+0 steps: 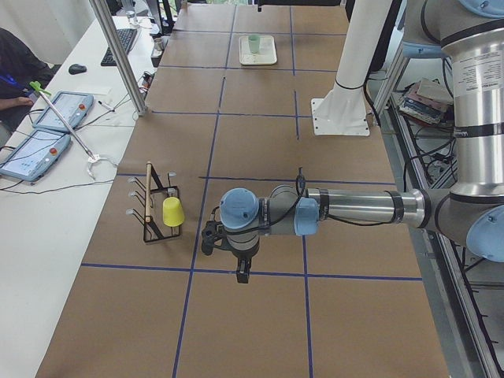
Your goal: Left arm grabs green cup and hands to right arm on tray
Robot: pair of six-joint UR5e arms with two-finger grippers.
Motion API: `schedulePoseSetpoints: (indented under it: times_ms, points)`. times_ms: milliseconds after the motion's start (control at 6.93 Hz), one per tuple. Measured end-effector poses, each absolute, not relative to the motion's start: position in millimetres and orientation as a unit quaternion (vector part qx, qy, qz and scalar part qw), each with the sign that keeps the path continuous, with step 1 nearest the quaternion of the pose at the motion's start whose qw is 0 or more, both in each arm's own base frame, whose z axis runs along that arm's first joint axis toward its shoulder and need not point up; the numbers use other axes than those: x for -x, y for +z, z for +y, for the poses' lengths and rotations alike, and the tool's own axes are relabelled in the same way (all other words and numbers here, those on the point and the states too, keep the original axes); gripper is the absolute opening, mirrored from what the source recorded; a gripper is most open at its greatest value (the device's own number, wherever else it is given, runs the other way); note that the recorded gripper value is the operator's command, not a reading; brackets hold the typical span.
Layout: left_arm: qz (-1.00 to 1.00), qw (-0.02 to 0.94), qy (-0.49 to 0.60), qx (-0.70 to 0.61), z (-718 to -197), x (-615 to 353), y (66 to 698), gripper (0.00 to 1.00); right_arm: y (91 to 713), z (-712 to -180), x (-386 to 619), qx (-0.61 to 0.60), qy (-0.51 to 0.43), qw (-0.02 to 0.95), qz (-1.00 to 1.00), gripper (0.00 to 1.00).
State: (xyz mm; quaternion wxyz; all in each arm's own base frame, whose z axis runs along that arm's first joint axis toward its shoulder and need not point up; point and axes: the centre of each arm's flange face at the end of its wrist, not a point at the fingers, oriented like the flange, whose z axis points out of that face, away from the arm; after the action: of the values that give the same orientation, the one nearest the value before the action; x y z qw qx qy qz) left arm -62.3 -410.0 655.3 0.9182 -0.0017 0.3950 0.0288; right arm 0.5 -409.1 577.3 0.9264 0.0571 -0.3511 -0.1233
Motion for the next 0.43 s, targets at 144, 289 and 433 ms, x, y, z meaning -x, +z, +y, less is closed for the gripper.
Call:
schedulePoseSetpoints:
  times_ms: [144, 289, 433]
  points:
    - [0.396, 0.918, 0.023, 0.011, -407.8, 62.3, 663.8, 1.0, 600.7, -397.7, -24.1, -0.039, -0.11, 0.93, -0.349, 1.0]
    - [0.396, 0.918, 0.018, 0.019, -405.1, 62.3, 669.5, 1.0, 618.0, -386.7, -36.5, -0.024, -0.095, 0.931, -0.351, 1.0]
    - [0.396, 0.918, 0.016, 0.025, -400.1, 62.4, 674.5, 1.0, 628.4, -378.5, -40.8, -0.013, -0.085, 0.931, -0.354, 1.0]
